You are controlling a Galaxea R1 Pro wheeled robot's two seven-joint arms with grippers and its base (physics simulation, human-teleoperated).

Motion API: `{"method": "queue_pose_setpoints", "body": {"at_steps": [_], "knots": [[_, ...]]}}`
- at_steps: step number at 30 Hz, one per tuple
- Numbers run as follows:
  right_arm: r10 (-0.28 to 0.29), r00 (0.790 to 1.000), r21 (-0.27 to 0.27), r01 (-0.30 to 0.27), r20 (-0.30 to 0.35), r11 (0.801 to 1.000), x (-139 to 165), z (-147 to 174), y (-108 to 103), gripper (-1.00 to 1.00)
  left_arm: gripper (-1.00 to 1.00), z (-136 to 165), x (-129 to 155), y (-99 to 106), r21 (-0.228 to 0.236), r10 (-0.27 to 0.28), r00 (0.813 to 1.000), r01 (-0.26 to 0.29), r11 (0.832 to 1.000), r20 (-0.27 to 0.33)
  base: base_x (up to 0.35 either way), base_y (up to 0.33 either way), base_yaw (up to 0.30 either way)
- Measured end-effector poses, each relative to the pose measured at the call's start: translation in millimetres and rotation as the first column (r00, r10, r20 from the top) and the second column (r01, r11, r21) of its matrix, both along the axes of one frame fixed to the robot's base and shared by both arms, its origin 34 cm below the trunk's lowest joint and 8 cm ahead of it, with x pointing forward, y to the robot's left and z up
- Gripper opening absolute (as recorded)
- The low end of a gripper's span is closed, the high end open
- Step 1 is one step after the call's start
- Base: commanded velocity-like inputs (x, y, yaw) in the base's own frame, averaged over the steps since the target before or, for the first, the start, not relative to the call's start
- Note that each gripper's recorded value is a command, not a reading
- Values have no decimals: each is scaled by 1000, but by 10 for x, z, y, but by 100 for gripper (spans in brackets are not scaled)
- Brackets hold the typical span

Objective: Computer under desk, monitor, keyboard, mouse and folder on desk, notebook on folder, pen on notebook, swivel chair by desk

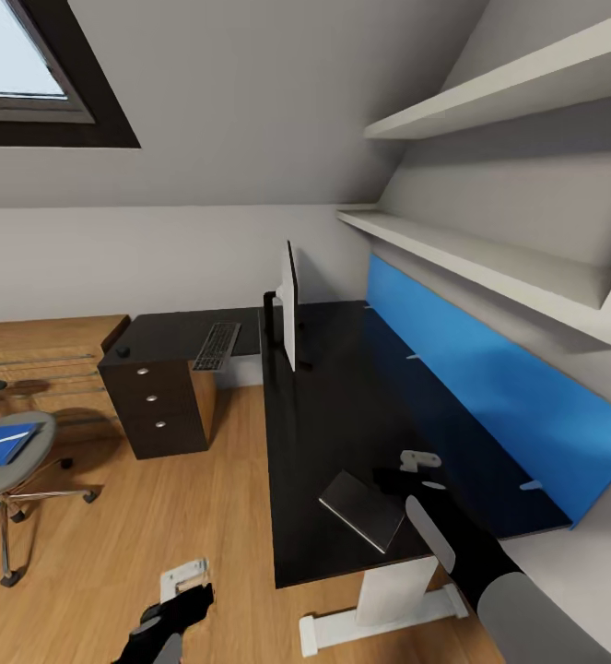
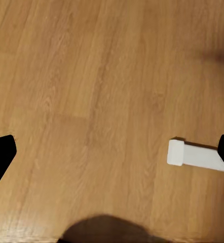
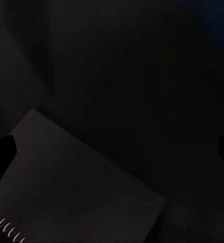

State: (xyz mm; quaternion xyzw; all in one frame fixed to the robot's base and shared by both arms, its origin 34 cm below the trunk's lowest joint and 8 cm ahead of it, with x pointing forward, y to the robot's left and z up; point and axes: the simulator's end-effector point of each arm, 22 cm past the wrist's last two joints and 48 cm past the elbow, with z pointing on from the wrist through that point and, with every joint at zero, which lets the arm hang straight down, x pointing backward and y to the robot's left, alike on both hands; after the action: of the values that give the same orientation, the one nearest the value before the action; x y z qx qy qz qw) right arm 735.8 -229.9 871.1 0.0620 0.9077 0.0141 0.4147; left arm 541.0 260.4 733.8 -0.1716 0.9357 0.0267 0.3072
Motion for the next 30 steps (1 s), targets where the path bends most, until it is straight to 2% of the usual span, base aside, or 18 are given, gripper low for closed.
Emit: {"method": "queue_pose_setpoints", "body": {"at_steps": [1,2,6,8,15,24,26,30], "knots": [[2,1000,1,-2,-1,1000,-2,-3,11,100,100,202,142,115,-32,25,1000,-25,999,-11,0,0,0],[2,1000,1,-2,-1,1000,-4,-6,14,100,100,282,198,132,-44,30,1000,-31,999,-4,0,0,0],[2,1000,2,-2,-3,1000,-9,-12,22,100,100,815,512,95,-104,21,998,-15,994,60,0,0,0],[3,1000,2,-3,-3,1000,-10,-13,27,100,100,895,551,60,-121,19,997,-11,993,71,0,0,0],[1,1000,-1,-1,-3,1000,-10,-14,20,100,100,942,560,-98,-155,1,998,9,988,68,0,0,110],[0,1000,-4,0,-6,1000,-14,-27,-3,100,100,932,553,-97,-148,-1,998,11,989,67,1,0,260],[3,1000,-11,-3,-5,1000,-16,-24,-6,100,100,817,482,-73,-140,0,999,5,990,38,192,0,90],[16,1000,-31,-16,-2,999,-19,-24,-1,100,100,777,454,-77,-138,1,1000,3,990,28,255,0,44]]}}
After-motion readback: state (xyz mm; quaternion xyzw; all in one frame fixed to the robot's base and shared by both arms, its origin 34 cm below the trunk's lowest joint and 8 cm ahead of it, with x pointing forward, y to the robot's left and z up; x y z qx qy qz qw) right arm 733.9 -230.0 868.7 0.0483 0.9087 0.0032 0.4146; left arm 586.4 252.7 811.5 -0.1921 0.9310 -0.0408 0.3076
